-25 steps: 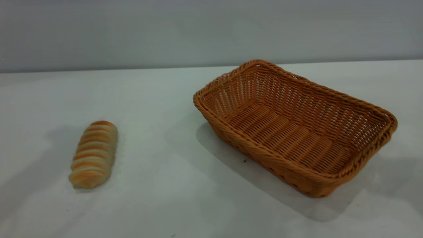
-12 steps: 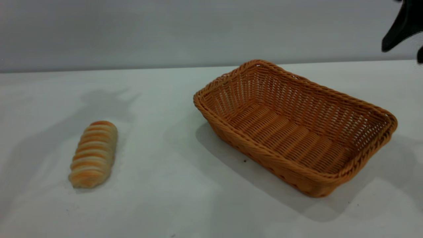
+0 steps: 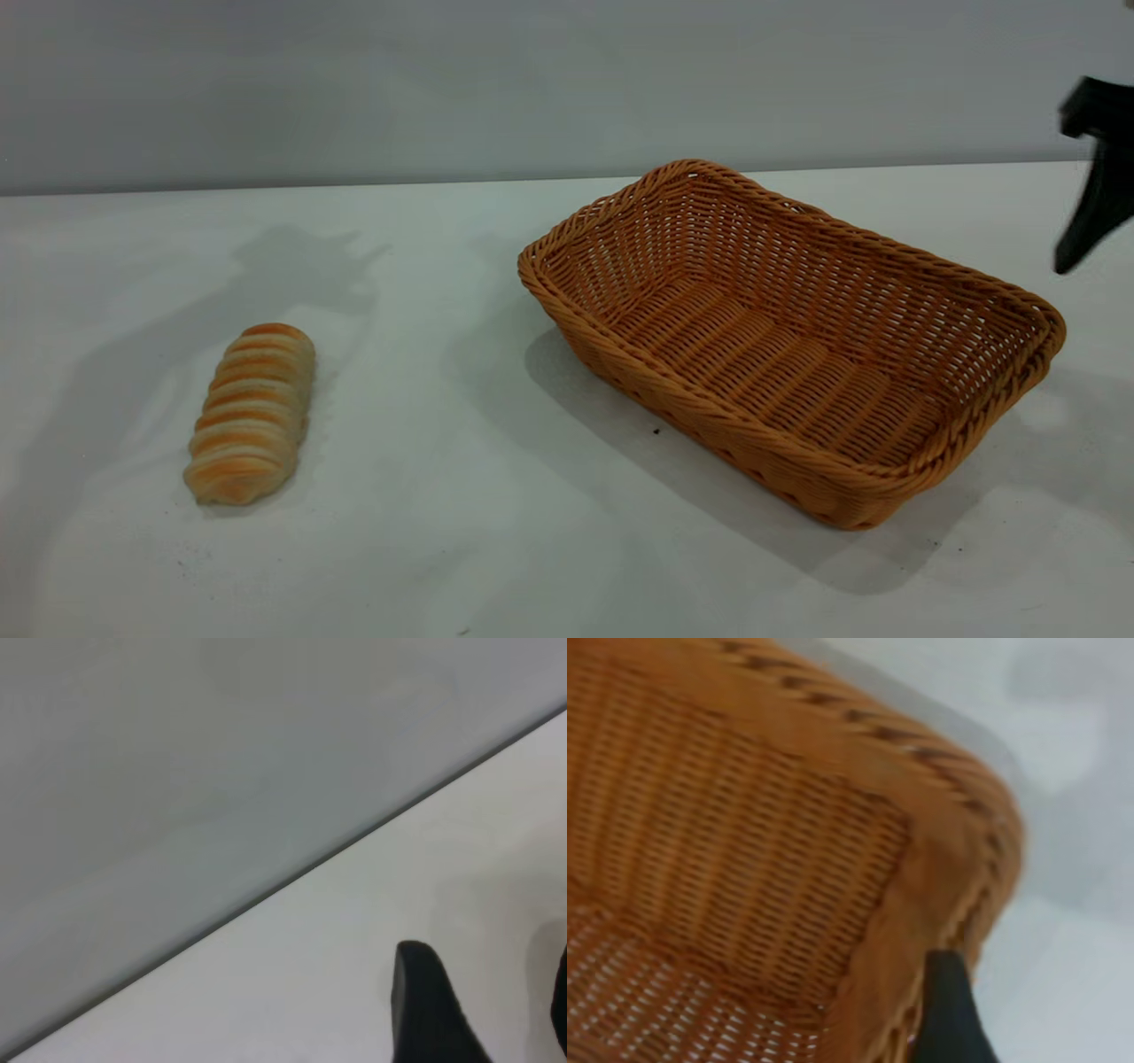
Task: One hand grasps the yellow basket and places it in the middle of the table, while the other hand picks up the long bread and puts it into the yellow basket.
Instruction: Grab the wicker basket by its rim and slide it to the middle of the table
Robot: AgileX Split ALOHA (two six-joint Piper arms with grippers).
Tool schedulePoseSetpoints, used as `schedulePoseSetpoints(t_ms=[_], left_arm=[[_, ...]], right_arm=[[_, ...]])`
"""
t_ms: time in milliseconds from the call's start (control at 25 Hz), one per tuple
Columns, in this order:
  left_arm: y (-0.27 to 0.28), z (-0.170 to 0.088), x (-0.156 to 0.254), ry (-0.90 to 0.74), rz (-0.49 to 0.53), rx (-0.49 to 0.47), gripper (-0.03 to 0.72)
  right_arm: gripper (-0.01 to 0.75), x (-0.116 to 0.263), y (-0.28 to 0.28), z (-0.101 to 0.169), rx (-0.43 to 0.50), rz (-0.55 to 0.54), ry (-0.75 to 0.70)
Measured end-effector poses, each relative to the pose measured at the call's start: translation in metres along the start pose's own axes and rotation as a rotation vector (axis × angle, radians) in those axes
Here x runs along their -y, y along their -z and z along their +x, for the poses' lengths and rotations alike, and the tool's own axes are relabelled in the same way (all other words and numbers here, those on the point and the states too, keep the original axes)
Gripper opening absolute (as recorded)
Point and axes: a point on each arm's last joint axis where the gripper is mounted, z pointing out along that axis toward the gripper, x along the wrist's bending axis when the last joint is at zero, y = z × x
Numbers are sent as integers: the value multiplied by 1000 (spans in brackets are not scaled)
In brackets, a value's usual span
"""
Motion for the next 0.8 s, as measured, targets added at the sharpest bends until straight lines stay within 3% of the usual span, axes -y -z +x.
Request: schedulePoseSetpoints(t_ms=[480,800], left_arm=[[-1,2,0,2,-7,-19,413],[-1,2,-2,14,-17,-15,413]], right_arm=[[518,10,1,4,-44,118,-84],[518,36,-21,9,-33,163,-73]])
